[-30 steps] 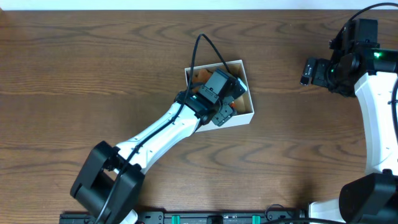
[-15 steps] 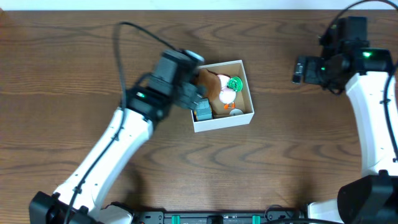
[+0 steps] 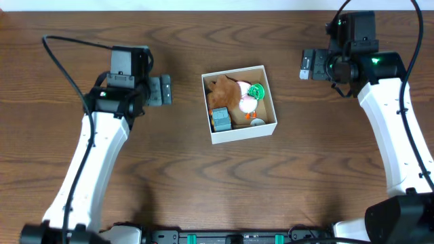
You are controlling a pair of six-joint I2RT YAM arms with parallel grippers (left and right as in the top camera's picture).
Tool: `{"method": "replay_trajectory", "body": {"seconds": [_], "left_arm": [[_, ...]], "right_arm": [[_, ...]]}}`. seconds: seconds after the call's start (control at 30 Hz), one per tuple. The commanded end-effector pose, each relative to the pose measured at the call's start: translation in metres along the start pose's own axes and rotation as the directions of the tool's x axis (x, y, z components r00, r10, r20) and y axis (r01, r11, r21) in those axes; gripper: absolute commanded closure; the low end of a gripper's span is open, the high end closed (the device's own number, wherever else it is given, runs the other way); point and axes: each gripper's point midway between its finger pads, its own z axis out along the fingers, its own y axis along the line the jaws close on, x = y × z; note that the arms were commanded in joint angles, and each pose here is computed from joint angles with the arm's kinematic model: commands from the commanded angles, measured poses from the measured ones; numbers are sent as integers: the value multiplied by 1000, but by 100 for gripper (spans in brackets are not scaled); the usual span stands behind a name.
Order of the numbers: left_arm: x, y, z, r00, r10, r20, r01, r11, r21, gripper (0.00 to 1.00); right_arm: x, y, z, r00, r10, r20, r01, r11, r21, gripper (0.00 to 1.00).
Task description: Pack container
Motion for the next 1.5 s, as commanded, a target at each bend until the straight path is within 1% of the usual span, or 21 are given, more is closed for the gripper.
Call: {"method": "replay_trajectory", "body": {"seconds": [0.0, 0.17, 0.23, 0.37, 0.47, 0.6, 0.67, 0.8, 0.97, 1.17, 1.47], "left_arm": [[1, 6, -32, 997, -35, 63, 35, 999, 4, 2], [21, 11, -67, 985, -72, 159, 68, 997, 29, 2], [35, 14, -79, 977, -89, 193, 83, 996, 40, 2], [61, 20, -105, 951, -118, 284, 103, 992, 69, 2], [76, 25, -128, 913, -132, 386, 104, 990, 95, 2], [97, 30, -142, 869, -140, 475, 95, 988, 118, 2], [106, 33, -141, 857, -143, 495, 100, 989, 112, 2], [118, 38, -131, 857, -143, 496, 112, 990, 91, 2], [121, 38, -125, 868, -139, 476, 112, 990, 84, 2], [121, 38, -125, 868, -139, 476, 112, 990, 84, 2], [121, 39, -125, 869, -139, 476, 112, 990, 84, 2]], "right_arm": [[-6, 0, -30, 996, 56, 70, -56, 998, -6, 1], [7, -7, -70, 982, 62, 176, -61, 998, -10, 1], [19, -17, -84, 969, 86, 232, -90, 996, 5, 1], [59, -31, -102, 930, 94, 356, -105, 994, 12, 1], [98, -41, -103, 900, 91, 426, -107, 994, 13, 1], [145, -49, -93, 876, 120, 467, -126, 992, -18, 1], [158, -53, -89, 862, 124, 492, -128, 991, -27, 1], [161, -59, -92, 828, 134, 545, -145, 989, -23, 1], [161, -59, -91, 830, 133, 542, -146, 989, -20, 1], [167, -60, -88, 844, 128, 520, -144, 989, -10, 1], [192, -65, -75, 900, 109, 423, -136, 990, 33, 1]]}}
